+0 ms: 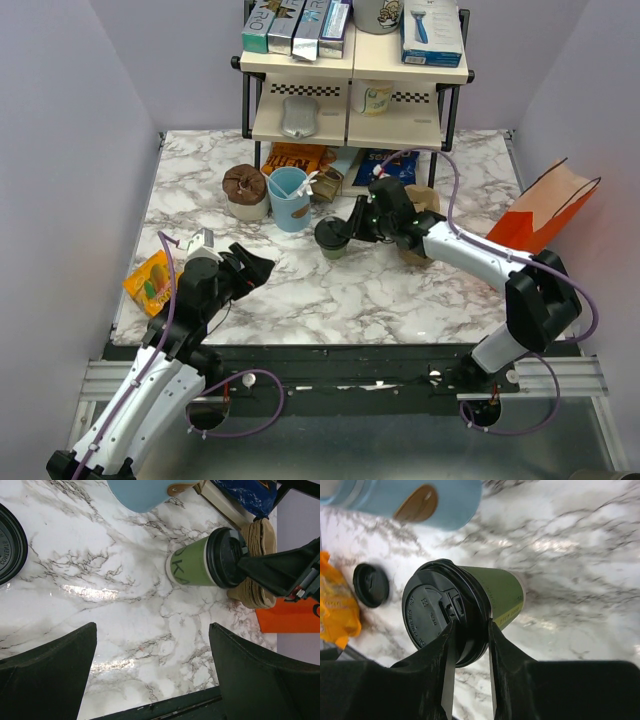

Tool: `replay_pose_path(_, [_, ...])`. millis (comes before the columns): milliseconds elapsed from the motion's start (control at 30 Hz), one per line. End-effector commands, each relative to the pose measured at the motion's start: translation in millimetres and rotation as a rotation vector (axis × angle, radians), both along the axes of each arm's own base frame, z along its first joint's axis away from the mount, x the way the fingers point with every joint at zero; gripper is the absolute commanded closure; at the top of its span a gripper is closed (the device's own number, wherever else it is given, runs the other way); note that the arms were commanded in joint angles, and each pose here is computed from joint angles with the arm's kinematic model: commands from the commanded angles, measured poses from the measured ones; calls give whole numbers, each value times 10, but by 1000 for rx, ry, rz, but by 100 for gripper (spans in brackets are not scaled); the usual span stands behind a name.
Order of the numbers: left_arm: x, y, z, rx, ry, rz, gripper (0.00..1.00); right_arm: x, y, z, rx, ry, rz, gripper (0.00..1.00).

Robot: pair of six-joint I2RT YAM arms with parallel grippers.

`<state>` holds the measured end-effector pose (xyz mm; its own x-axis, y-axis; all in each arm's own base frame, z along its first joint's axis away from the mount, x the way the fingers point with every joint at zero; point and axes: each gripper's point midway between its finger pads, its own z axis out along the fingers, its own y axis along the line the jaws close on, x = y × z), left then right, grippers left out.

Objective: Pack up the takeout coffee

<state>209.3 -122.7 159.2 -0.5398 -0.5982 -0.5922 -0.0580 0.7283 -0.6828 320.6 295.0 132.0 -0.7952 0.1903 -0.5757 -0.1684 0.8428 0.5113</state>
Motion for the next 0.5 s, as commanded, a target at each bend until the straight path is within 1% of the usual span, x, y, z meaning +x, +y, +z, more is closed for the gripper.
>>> replay_pose_path(0, [-4,29,-28,15,7,14,1,448,-320,-5,-56,-72,-108,71])
replay_pose_path(200, [-6,31,-19,8,8,18,1,940,-571,109,-87,-148,-210,71])
replay_pose_path(333, [-14,22,-22,-3,16,19,1,1127,-647,145,-86,-169,-245,71])
replay_pose_path(433, [-24,15,-47,-9,33,21,1,1200,-661,186,-83,-186,-249,66])
replay_pose_path(467, [-23,13,-53,-9,38,22,1,1212,-660,181,-83,-186,-250,61])
